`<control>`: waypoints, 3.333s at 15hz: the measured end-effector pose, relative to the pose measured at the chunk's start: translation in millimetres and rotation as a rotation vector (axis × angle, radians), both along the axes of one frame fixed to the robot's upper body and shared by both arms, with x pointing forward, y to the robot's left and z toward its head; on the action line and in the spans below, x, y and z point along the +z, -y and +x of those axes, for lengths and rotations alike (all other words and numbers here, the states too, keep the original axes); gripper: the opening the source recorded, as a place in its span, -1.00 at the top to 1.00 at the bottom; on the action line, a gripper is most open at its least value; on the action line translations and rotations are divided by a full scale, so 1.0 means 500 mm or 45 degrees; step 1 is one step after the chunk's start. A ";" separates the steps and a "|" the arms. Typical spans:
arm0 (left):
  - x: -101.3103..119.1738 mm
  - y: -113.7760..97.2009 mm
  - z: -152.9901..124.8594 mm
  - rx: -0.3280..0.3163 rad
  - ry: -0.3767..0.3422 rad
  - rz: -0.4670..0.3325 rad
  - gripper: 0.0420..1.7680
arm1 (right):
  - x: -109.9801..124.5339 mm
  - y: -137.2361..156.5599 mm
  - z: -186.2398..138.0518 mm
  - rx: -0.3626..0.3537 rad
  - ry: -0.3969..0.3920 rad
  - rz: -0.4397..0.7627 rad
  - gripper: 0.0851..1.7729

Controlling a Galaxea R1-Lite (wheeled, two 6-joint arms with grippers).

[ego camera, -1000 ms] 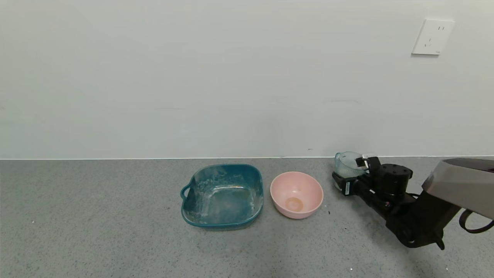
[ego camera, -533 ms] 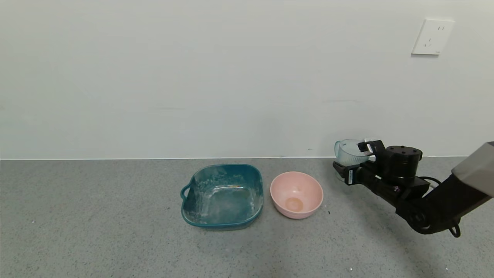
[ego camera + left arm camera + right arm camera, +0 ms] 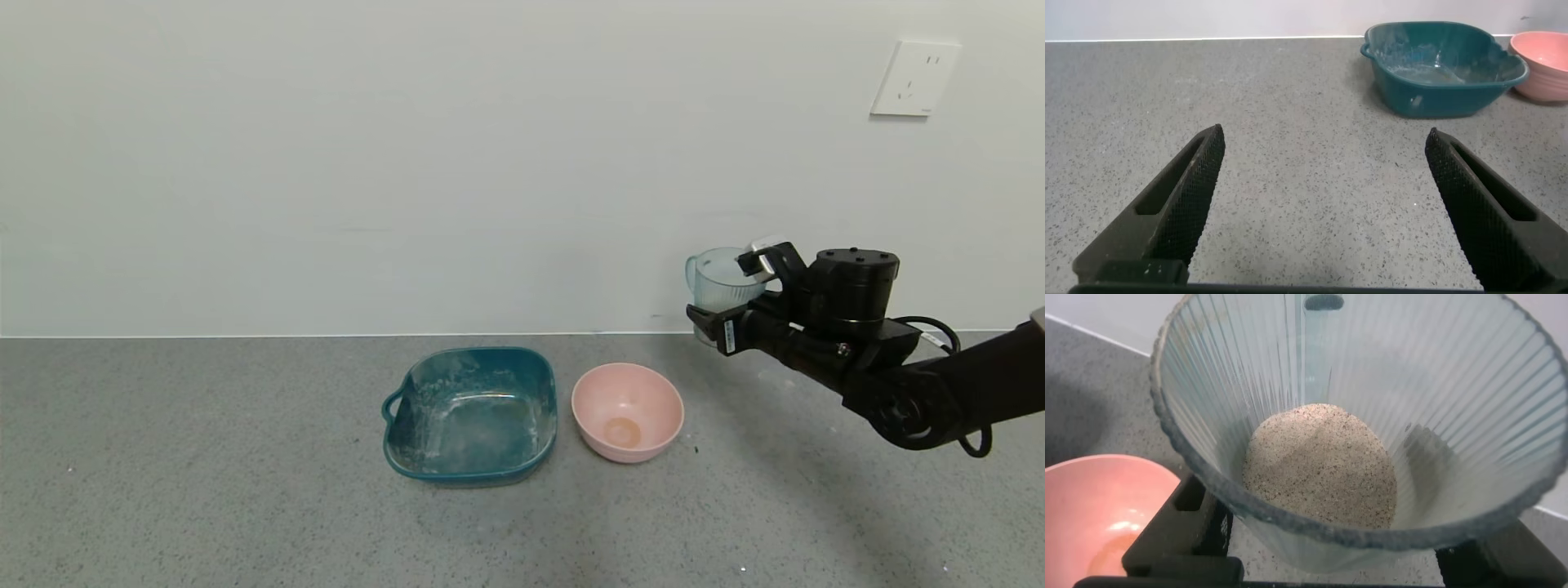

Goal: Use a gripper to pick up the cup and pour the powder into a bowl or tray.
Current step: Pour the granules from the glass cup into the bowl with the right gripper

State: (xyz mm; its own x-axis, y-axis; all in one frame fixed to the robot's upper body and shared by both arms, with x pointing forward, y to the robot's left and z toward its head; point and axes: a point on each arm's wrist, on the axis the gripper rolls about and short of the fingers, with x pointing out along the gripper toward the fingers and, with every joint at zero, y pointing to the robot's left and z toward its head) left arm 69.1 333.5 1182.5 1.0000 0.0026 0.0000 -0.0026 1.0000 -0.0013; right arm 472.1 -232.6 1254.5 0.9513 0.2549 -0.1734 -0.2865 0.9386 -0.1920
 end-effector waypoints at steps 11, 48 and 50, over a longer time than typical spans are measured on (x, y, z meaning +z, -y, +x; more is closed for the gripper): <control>0.000 0.000 0.000 0.000 0.000 0.000 -1.00 | 0.090 -0.143 0.008 0.139 0.050 -0.330 -0.50; 0.000 0.000 0.000 0.000 0.000 0.000 -1.00 | -0.044 -0.420 -0.008 0.260 0.379 -1.563 -0.50; 0.000 0.000 0.000 0.000 0.000 0.000 -1.00 | -0.045 -0.425 -0.013 0.280 0.396 -1.615 -0.50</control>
